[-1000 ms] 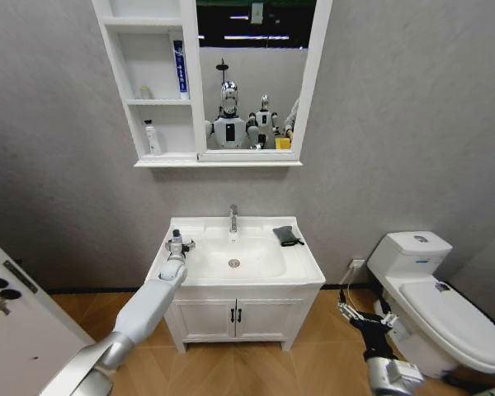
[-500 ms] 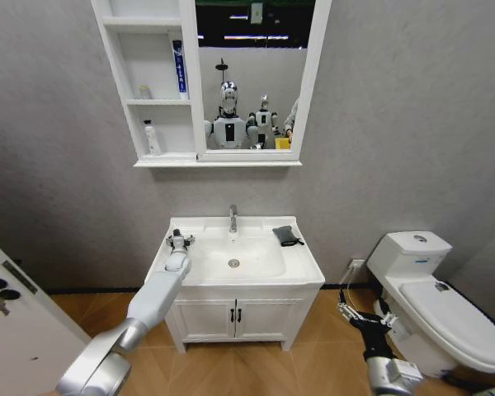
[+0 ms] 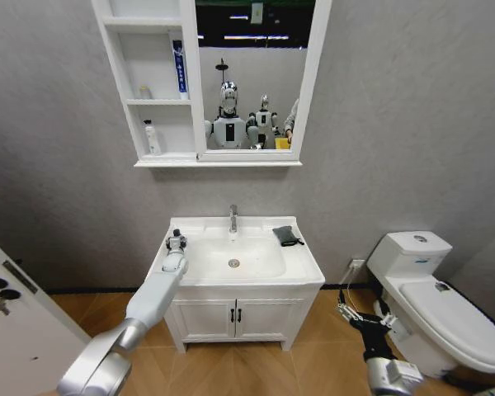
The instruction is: Move facial cleanser and shampoo from washbasin to cabinet, then wipe washbasin with towel.
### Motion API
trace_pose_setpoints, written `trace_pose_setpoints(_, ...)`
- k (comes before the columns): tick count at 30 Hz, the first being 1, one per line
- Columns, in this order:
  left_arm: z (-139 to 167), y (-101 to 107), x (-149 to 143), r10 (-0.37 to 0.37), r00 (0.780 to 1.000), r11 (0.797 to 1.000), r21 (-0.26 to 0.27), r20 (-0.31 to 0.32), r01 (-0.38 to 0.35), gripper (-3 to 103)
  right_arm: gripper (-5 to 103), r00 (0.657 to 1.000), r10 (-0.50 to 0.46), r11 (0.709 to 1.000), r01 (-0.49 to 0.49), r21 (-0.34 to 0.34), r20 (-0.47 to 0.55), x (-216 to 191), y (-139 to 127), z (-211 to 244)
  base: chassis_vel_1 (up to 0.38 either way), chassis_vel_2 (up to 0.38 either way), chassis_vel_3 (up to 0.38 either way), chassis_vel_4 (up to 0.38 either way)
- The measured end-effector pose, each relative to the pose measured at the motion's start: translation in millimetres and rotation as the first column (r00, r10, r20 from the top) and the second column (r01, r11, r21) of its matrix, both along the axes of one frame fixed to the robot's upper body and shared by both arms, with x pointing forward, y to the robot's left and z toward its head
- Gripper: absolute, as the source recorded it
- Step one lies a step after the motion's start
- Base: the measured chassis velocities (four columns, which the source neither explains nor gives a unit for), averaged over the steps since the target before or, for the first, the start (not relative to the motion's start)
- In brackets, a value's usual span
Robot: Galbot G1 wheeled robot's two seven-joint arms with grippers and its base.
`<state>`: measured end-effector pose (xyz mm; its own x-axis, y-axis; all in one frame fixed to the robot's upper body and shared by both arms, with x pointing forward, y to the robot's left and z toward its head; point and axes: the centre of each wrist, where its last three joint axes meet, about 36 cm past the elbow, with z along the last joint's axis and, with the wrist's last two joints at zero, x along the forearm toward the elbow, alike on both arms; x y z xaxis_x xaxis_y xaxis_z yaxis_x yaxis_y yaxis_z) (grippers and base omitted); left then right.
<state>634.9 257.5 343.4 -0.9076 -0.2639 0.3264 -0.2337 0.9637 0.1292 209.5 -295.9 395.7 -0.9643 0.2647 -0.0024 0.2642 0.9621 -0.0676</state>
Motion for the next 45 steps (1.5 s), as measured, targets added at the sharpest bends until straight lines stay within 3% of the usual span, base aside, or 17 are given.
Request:
trace_pose_setpoints(2,0.7,2.0,-2.0,-0.002,1.0,1.0,-0.002,0.003,0.002,43,100,1.0,0.001,1.0,-0.001,0.0,0.0,-0.4,0.3,0.5,0.0,0.0,0.0,0.0)
trace_pose_setpoints(9,14.3,8.6,-13.9,-0.019,0.999,1.0,-0.006,0.03,0.02,43,100,1.0,0.002,1.0,-0.002,-0.001,0.003,-0.5,0.5,1.7,0.0,0.0,0.0,0.0)
trace_pose_setpoints(15,58.8,14.7,-45.1,-0.068,0.995,0.997,-0.015,0.072,0.069,43,100,1.0,0.009,1.0,-0.009,0.009,0.002,1.1,2.7,-0.3,0.0,0.0,0.0,0.0)
trace_pose_setpoints(18,104.9,13.7,-78.7,-0.136,0.982,0.989,-0.038,0.134,0.143,43,100,0.999,0.03,1.0,-0.03,0.009,-0.013,0.1,5.0,-3.0,0.0,0.0,0.0,0.0)
trace_pose_setpoints(25,135.7,31.3,-114.4,-0.179,0.97,0.983,-0.021,0.165,0.184,43,100,0.999,0.04,0.999,-0.04,-0.002,-0.024,-3.4,3.8,-3.0,0.0,0.0,0.0,0.0)
trace_pose_setpoints(27,163.4,37.3,-142.3,-0.221,0.956,0.974,-0.006,0.194,0.226,43,100,0.999,0.045,0.999,-0.045,-0.005,-0.015,-3.4,5.6,0.8,0.0,0.0,0.0,0.0)
trace_pose_setpoints(34,204.1,39.8,-181.3,-0.285,0.93,0.957,0.025,0.23,0.287,43,100,0.998,0.056,0.998,-0.056,-0.011,-0.006,-4.9,12.1,4.9,0.0,0.0,0.0,0.0)
trace_pose_setpoints(38,221.3,39.5,-195.2,-0.303,0.921,0.952,0.033,0.243,0.305,43,100,0.998,0.055,0.998,-0.055,-0.013,-0.003,-5.1,12.9,5.3,0.0,0.0,0.0,0.0)
trace_pose_setpoints(45,282.5,38.3,-221.2,-0.373,0.881,0.927,0.073,0.292,0.368,43,100,0.999,0.053,0.998,-0.053,-0.015,0.011,-3.3,14.6,8.1,0.0,0.0,0.0,0.0)
